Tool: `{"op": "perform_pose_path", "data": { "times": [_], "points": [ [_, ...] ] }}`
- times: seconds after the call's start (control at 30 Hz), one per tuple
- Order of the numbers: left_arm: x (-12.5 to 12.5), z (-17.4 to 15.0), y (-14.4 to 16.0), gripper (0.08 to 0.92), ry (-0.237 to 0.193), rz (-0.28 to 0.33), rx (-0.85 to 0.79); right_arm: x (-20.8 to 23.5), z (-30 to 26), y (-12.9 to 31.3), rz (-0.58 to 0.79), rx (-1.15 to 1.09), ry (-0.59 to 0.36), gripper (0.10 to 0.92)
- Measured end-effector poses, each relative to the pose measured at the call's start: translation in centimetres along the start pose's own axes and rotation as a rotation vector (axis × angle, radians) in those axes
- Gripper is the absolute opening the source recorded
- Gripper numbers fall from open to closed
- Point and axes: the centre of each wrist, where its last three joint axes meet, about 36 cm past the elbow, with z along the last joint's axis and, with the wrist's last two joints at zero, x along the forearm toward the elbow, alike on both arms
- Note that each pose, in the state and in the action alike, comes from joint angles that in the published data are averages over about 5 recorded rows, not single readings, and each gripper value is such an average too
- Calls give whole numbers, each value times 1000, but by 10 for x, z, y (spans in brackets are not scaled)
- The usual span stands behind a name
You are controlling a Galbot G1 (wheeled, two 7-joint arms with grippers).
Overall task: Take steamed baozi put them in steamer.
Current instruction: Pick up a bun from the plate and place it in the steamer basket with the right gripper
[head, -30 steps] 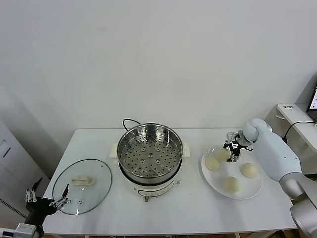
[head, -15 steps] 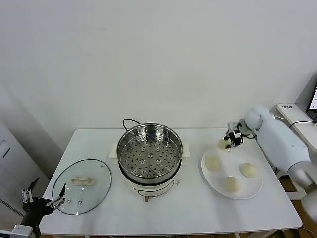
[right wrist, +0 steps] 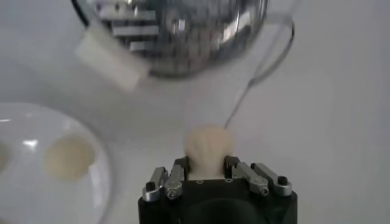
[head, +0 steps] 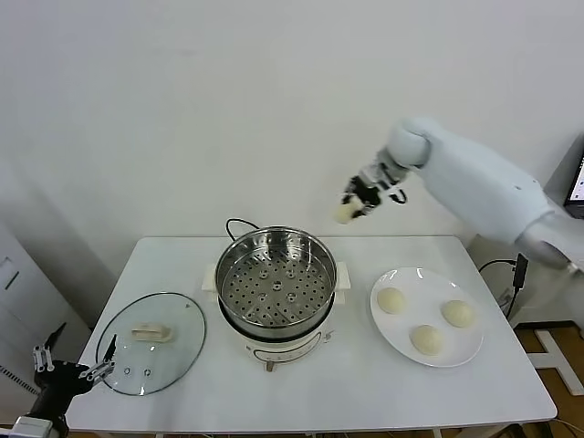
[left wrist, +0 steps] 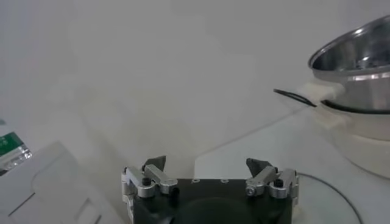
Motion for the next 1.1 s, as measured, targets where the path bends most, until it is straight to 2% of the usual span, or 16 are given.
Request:
{"op": "perform_pose_path", "data": {
  "times": [0.37, 0.73, 0.8, 1.1],
  "points": [
    [5, -4, 3, 823, -17, -4, 1, -52, -74, -39, -95, 358, -31, 383],
    [8, -3, 5, 823, -15, -4, -6, -97, -100, -46, -127, 518, -39, 417],
    [8, -4, 5, 823, -15, -5, -6, -104, -101, -46, -131, 529, -38, 452],
    [8, -2, 4, 823, -10, -5, -2, -118, -99, -44, -109, 549, -29, 703]
  ]
}}
